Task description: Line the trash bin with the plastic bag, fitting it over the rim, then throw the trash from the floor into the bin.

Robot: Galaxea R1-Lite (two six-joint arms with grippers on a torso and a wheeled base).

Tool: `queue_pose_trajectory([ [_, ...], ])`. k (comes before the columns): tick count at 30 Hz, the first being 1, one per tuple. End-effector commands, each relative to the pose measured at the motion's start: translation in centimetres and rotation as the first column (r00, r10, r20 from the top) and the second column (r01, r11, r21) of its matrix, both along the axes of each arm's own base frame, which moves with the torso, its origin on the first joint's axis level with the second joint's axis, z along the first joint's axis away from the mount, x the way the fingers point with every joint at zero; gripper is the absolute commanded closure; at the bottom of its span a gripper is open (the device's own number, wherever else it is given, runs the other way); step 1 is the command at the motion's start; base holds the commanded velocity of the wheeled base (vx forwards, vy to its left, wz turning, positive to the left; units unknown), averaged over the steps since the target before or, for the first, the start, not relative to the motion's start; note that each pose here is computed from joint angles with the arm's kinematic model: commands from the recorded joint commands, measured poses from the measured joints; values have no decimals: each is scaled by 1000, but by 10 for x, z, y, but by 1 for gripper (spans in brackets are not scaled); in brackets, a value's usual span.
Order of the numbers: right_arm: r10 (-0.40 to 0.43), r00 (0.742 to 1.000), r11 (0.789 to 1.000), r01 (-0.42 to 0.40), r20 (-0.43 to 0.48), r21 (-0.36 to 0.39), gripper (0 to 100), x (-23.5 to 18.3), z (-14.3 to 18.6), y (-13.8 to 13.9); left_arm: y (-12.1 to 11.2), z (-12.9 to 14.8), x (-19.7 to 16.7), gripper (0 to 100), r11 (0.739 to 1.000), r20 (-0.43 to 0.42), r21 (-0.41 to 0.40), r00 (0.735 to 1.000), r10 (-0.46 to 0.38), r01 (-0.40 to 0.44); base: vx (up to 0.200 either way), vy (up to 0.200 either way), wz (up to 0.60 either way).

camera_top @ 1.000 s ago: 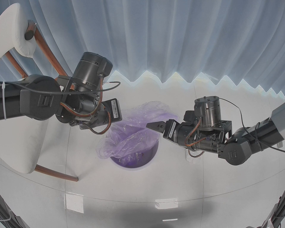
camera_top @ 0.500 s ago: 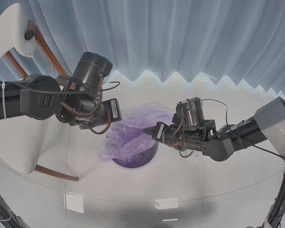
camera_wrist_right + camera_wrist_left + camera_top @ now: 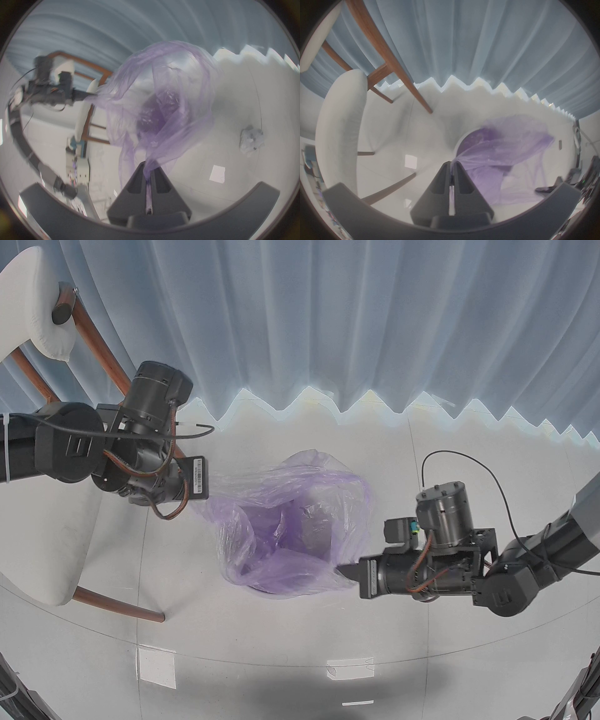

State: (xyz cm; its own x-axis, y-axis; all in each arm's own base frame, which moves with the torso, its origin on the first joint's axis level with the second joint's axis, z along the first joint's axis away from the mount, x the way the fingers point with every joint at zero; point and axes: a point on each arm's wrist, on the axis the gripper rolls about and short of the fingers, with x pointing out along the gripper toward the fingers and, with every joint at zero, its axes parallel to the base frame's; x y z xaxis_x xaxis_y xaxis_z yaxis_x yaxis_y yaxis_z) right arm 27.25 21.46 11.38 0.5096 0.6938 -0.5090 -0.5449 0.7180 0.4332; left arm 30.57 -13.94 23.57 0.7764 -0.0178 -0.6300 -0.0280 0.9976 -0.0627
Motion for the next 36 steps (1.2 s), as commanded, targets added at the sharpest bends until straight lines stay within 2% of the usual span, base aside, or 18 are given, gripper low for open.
queue_pose_trajectory([
  [1, 129, 990, 991, -127, 58, -43, 100, -23, -3, -53, 30, -26, -20, 100, 992, -172, 128, 985, 10, 12, 0, 0, 0],
  [5, 155, 988, 985, -153, 18, -81, 100, -30, -18, -54, 31, -49, -35, 100, 982, -274, 171, 961, -26, 75, 0, 0, 0],
  [6, 155, 988, 985, -153, 18, -81, 100, -30, -18, -54, 31, -49, -35, 100, 982, -274, 171, 961, -26, 75, 0, 0, 0],
  [7, 179, 984, 979, -179, -17, -96, 100, -32, -30, -47, 33, -64, -38, 100, 978, -314, 188, 949, -28, 91, 0, 0, 0],
  [13, 195, 981, 975, -194, -5, -107, 100, -25, -53, -29, 33, -94, -37, 100, 971, -366, 210, 930, -27, 111, 0, 0, 0],
  [21, 157, 988, 977, -155, 2, -147, 100, -16, -91, -18, 36, -130, -26, 100, 971, -368, 218, 930, -15, 102, 0, 0, 0],
  [31, 116, 993, 978, -120, -32, -170, 100, -14, -102, -28, 42, -156, -21, 100, 971, -378, 224, 926, 7, 84, 0, 0, 0],
  [34, 116, 993, 977, -121, -37, -173, 100, -14, -105, -28, 39, -157, -27, 100, 968, -377, 225, 926, -16, 108, 0, 0, 0],
  [36, 115, 993, 978, -119, -33, -170, 100, -14, -105, -28, 32, -154, -41, 100, 967, -348, 203, 935, -75, 154, 0, 0, 0],
])
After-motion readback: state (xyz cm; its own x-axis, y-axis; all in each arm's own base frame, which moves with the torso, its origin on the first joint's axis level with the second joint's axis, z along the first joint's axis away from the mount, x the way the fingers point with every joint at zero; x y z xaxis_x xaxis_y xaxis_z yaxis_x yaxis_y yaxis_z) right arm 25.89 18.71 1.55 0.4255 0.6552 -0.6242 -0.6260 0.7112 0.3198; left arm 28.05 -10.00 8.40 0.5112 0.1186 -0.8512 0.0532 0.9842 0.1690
